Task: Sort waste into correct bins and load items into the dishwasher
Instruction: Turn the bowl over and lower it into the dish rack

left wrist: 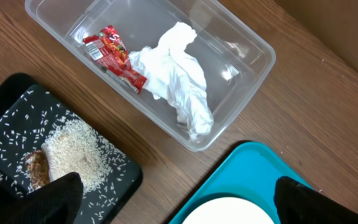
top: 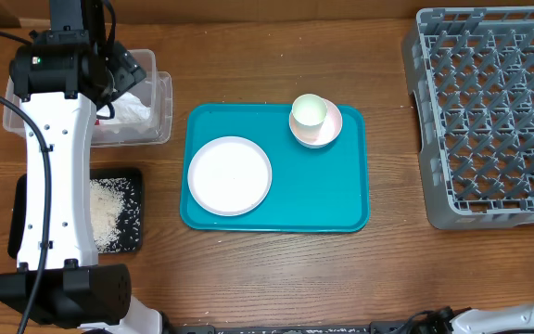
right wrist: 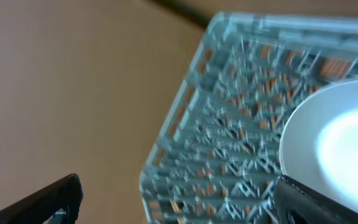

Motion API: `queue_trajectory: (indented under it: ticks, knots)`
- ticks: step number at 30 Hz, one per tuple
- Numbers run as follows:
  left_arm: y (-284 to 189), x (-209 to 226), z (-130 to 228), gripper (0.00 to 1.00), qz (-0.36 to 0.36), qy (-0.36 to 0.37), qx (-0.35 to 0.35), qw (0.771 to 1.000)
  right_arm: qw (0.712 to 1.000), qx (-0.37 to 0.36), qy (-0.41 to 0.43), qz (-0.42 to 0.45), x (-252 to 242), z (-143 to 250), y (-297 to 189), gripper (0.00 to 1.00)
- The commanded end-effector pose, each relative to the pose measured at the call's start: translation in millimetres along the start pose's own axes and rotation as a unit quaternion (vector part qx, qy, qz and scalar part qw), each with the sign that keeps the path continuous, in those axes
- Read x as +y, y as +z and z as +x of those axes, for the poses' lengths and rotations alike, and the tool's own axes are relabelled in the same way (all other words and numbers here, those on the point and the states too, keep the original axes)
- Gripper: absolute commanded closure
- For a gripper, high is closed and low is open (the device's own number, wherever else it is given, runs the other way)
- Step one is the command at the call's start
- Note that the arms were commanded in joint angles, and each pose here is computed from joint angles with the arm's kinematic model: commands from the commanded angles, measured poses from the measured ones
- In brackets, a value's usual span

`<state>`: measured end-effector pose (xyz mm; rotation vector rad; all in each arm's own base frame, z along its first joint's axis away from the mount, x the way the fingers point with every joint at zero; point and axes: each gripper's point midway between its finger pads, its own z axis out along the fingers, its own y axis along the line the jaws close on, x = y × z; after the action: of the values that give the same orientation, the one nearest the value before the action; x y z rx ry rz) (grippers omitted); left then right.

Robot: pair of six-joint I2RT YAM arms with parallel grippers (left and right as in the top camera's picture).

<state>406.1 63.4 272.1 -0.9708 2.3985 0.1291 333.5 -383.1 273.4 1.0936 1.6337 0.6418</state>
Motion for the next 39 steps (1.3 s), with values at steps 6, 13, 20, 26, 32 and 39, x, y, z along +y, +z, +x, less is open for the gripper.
queue_trajectory:
  ticks: [6, 13, 20, 26, 32, 39]
  knots:
    - [-1.5, -3.5, 0.3, 0.0, 0.004, -0.005, -0.001, 1.0, 0.936, 0.0, -0.174, 0.306, -23.1, 45.1, 53.6, 0.0]
    - [-1.4, -3.4, 0.2, 0.0, 0.004, -0.005, -0.001, 1.0, 0.872, -0.057, -0.228, 0.43, -18.4, 41.0, 50.7, 0.01]
    - [-1.5, -3.8, 0.5, 0.0, 0.005, -0.004, -0.001, 1.0, 0.851, -0.031, -0.222, 0.475, -60.3, 49.2, 61.2, 0.03]
    - [-1.5, -3.5, 0.3, 0.0, 0.004, -0.005, -0.001, 1.0, 0.848, -0.015, -0.22, 0.483, -82.5, 56.8, 76.4, 0.23]
    - [-1.5, -3.5, 0.3, 0.0, 0.004, -0.005, -0.001, 1.0, 0.843, -0.004, -0.213, 0.493, -101.2, 59.8, 80.0, 0.32]
    - [-1.5, -3.5, 0.3, 0.0, 0.004, -0.005, -0.001, 1.0, 0.842, 0.002, -0.212, 0.496, -103.5, 62.2, 79.6, 0.71]
